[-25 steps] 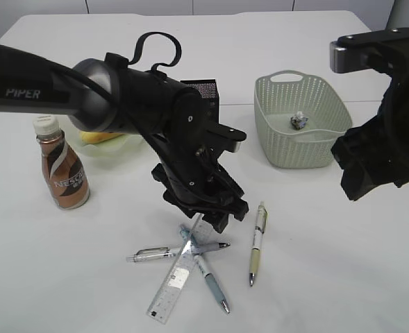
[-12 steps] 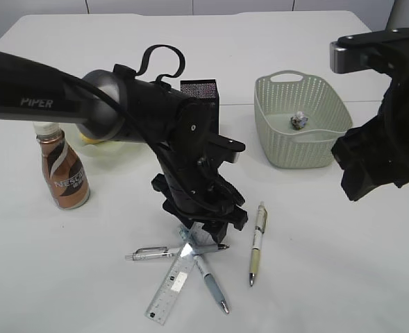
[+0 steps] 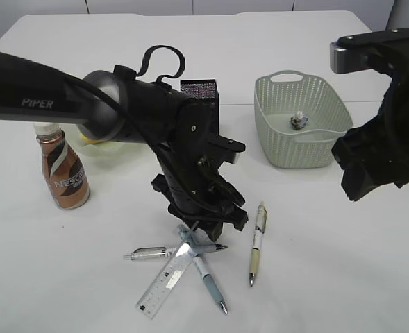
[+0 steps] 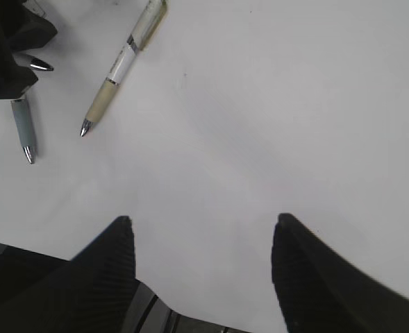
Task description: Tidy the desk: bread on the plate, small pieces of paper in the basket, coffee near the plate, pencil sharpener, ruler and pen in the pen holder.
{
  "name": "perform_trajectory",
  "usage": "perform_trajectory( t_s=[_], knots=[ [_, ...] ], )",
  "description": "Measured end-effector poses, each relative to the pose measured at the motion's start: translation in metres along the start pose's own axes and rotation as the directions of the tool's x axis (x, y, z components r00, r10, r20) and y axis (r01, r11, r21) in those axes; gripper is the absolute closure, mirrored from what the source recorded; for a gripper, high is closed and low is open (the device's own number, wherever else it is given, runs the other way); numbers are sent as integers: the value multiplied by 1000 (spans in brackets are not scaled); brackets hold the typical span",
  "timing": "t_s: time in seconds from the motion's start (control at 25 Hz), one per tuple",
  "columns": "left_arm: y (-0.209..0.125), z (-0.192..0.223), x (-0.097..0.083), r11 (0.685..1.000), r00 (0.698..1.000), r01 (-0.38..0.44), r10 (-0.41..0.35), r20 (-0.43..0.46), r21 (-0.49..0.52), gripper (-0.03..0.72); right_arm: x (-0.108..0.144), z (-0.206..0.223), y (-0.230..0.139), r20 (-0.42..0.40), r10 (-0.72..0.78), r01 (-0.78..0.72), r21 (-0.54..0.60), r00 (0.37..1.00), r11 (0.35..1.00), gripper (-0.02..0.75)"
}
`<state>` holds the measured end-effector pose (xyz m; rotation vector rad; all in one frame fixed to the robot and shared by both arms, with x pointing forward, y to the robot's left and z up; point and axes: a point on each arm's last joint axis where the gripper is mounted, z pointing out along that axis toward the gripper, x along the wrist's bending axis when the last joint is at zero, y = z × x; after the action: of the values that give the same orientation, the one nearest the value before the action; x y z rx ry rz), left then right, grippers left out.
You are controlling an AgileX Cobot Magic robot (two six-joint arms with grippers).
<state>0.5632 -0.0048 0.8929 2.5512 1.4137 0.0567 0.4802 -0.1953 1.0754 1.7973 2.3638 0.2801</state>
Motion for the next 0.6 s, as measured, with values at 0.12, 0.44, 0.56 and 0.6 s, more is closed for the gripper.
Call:
perform_trajectory(
  t_s=[0.12, 0.44, 0.56, 0.6],
  knots=[
    [0, 0, 0, 1000, 1000, 0, 0, 1, -4, 422, 0, 0, 0, 0, 0, 0, 0, 1000, 1000, 253],
    [1, 0, 0, 1000, 1000, 0, 0, 1, -8, 426, 0, 0, 0, 0, 0, 0, 2, 1000, 1000, 252],
    [1, 0, 0, 1000, 1000, -1, 1, 0, -8, 427, 0, 0, 0, 0, 0, 0, 2, 1000, 1000, 252],
    [1, 0, 0, 1000, 1000, -2, 2, -1, -9, 427, 0, 0, 0, 0, 0, 0, 2, 1000, 1000, 252]
  ],
)
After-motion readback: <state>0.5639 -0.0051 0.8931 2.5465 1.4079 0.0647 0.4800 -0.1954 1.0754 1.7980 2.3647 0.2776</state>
